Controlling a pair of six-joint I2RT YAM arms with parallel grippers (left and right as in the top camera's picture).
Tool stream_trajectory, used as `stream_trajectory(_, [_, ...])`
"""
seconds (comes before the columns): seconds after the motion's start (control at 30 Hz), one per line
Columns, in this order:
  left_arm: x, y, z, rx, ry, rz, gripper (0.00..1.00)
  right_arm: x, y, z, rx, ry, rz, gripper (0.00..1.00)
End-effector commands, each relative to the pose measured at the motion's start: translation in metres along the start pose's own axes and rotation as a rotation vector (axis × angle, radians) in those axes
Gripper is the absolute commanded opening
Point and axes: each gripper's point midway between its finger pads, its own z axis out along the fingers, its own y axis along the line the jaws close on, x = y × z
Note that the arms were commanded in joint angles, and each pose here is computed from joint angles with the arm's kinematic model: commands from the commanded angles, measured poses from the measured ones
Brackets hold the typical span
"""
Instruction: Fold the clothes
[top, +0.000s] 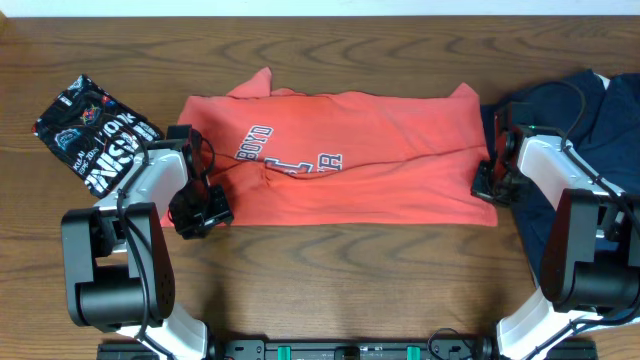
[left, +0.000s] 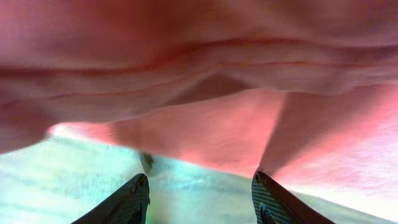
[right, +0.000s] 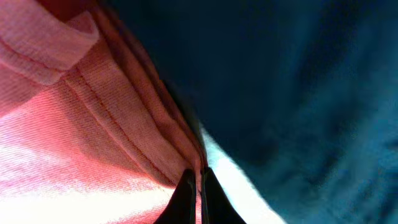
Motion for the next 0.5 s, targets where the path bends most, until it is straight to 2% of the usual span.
stream_trajectory(0.0, [0.008, 0.007, 0.004, -0.030, 0.039, -0.013, 0.55, 0.023, -0.021, 0.021, 0.137, 0.071, -0.016, 0.01])
stream_trajectory(0.27, [0.012, 0.007, -0.017, -0.014, -0.009, -0.008, 0.54, 0.019, -0.017, 0.009, 0.102, 0.038, -0.013, 0.01])
stream_trajectory(0.43, [-0.009, -0.004, -0.069, 0.058, -0.246, 0.010, 0.55, -0.001, -0.009, -0.018, 0.038, -0.061, 0.009, 0.16])
stream_trajectory(0.47, [-0.016, -0.008, -0.082, 0.082, -0.308, 0.015, 0.60, -0.006, -0.007, -0.025, 0.019, -0.083, 0.013, 0.17])
